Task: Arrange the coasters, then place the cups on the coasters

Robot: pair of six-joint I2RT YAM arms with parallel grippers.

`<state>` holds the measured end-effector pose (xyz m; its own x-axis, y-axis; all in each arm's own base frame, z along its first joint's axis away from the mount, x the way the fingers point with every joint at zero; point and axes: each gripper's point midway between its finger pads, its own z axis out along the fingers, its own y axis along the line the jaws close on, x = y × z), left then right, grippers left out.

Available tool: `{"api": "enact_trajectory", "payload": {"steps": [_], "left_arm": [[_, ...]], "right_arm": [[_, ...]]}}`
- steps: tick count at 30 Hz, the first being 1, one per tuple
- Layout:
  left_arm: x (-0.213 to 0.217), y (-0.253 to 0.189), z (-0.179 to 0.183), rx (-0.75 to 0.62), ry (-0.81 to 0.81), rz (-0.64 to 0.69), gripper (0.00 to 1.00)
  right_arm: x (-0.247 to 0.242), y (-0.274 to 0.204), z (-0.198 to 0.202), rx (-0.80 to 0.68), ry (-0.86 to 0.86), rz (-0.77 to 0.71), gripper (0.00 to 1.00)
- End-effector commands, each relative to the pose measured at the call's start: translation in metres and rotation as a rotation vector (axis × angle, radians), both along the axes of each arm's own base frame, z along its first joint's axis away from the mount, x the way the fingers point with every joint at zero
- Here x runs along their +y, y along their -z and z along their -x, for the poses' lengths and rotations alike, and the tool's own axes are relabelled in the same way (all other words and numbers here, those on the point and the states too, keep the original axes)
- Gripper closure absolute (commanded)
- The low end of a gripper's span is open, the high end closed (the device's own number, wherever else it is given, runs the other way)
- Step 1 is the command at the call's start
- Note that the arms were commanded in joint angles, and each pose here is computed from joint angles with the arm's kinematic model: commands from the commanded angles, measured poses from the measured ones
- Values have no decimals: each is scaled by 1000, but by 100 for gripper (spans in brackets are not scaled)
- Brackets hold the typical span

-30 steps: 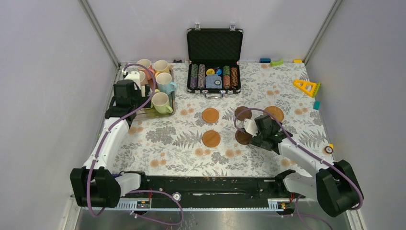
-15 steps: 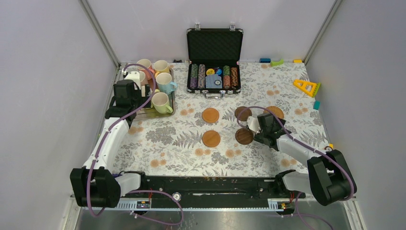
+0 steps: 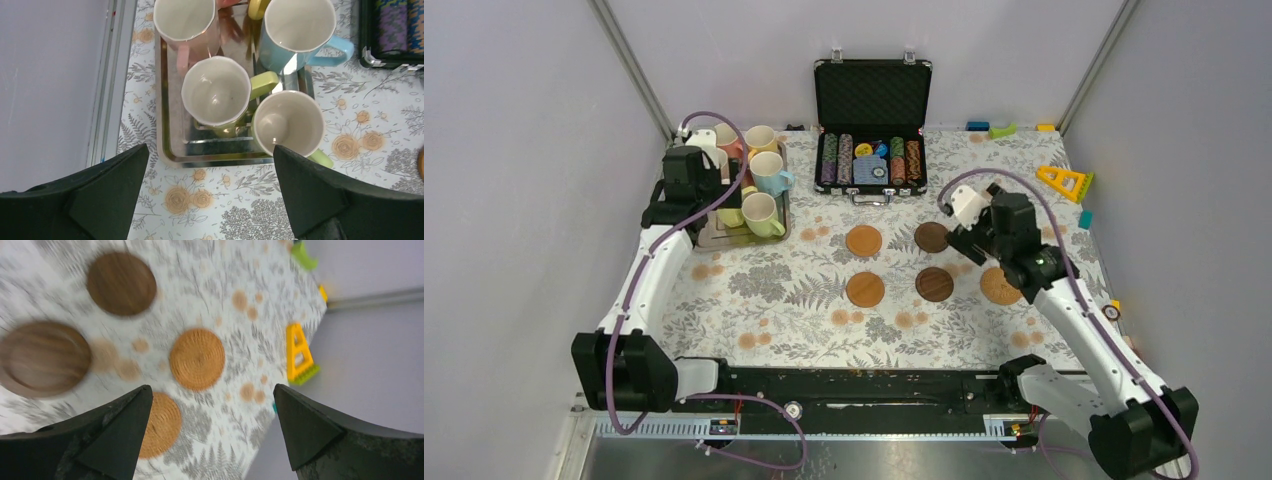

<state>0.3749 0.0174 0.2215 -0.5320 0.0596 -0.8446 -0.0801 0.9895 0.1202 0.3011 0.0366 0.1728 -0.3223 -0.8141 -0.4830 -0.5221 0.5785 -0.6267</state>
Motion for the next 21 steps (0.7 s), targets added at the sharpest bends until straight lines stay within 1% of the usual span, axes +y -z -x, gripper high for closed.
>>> {"api": "enact_trajectory", "payload": {"steps": [1, 3, 6, 8, 9, 12, 15, 17, 18, 21], "left_arm": [[-11, -21, -17, -40, 28, 60, 1], [-13, -21, -20, -62, 36, 68, 1], [-14, -14, -23, -57, 53, 86, 1], [-14, -13, -23, -40, 80, 142, 1], [-14, -13, -21, -33, 97, 193, 1], [6, -16, -13, -42, 81, 276, 1], [34, -11, 0, -71, 48, 328, 1], [48, -7, 10, -83, 28, 321, 1], [55, -2, 16, -79, 11, 299, 1], [66, 10, 27, -72, -15, 224, 1]], "right_arm": [[70, -34, 5, 62, -126, -352, 0], [101, -48, -7, 69, -157, -414, 0], [164, -69, -32, 68, -223, -502, 0], [210, -78, -43, 96, -277, -564, 0], [235, -79, -47, 123, -306, -588, 0], [301, -77, -66, 206, -329, -631, 0], [351, -65, -90, 320, -266, -713, 0], [381, -63, -98, 395, -244, -786, 1], [394, -61, -101, 410, -257, -804, 2], [426, -48, -101, 398, -332, -779, 2]]}}
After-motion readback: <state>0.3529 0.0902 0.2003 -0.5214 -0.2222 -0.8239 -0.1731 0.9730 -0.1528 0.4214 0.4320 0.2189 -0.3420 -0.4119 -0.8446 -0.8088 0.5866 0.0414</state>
